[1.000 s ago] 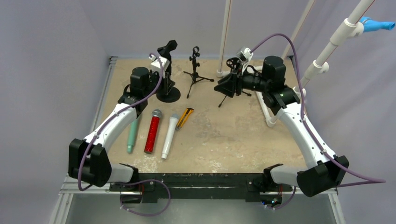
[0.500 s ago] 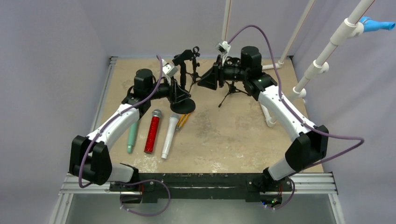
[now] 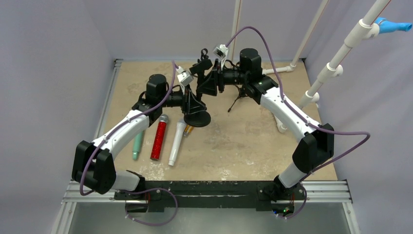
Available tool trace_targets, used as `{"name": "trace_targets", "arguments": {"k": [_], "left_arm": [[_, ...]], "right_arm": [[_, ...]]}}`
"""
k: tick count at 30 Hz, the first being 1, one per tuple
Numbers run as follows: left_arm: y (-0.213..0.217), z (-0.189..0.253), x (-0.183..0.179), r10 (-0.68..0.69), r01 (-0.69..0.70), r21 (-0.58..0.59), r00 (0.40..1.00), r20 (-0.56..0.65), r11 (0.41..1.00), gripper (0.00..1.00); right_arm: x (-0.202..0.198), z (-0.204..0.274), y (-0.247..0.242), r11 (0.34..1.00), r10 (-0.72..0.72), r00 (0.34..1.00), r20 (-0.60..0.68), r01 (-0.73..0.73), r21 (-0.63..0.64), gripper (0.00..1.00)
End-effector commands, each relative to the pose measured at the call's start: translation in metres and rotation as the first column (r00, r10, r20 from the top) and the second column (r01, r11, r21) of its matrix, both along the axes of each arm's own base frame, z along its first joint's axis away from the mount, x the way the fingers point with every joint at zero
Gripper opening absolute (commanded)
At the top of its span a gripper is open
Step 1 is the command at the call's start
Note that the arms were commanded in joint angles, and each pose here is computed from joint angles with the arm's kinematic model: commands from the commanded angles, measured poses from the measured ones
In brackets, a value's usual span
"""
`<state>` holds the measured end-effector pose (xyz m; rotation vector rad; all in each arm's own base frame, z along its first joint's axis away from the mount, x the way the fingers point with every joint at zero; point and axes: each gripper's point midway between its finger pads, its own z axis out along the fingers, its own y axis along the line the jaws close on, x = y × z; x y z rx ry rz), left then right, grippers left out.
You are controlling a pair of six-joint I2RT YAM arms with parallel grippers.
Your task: Remove the microphone from the stand
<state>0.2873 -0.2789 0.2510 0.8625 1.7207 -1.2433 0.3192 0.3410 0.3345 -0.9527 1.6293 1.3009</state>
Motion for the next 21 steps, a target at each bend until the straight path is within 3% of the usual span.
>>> {"name": "trace_targets", "arguments": {"k": [1, 4, 7, 12, 17, 19, 21], "left_arm": [[-0.007, 0.034, -0.013, -0.059, 0.065, -0.083, 0.995, 0.081, 0.994, 0.00], [-0.008, 0.039, -0.014, -0.057, 0.066, -0.100, 0.994, 0.089, 0.993, 0.00], [-0.009, 0.041, -0.015, -0.060, 0.070, -0.105, 0.994, 0.091, 0.992, 0.00], [-0.008, 0.039, -0.017, -0.063, 0.072, -0.104, 0.994, 0.092, 0.992, 0.00], [-0.007, 0.034, -0.018, -0.071, 0.080, -0.087, 0.993, 0.097, 0.993, 0.00], [-0.005, 0.035, -0.016, -0.069, 0.078, -0.082, 0.993, 0.100, 0.994, 0.11], [-0.001, 0.038, -0.013, -0.060, 0.068, -0.080, 0.994, 0.094, 0.994, 0.37]], "right_arm": [[-0.009, 0.011, 0.001, 0.999, 0.026, 0.998, 0.057, -0.027, 0.026, 0.48], [-0.011, 0.005, 0.001, 0.999, 0.027, 0.998, 0.054, -0.029, 0.020, 0.47], [-0.014, 0.001, 0.003, 0.999, 0.038, 0.998, 0.049, -0.039, 0.015, 0.41], [-0.014, -0.001, 0.006, 0.999, 0.051, 0.997, 0.050, -0.052, 0.014, 0.02], [-0.007, 0.000, 0.006, 1.000, 0.018, 0.997, 0.069, -0.017, -0.002, 0.00], [-0.001, 0.001, 0.005, 1.000, -0.003, 0.996, 0.084, 0.005, -0.020, 0.00], [0.006, 0.002, 0.004, 0.999, -0.021, 0.993, 0.112, 0.026, -0.046, 0.00]]}}
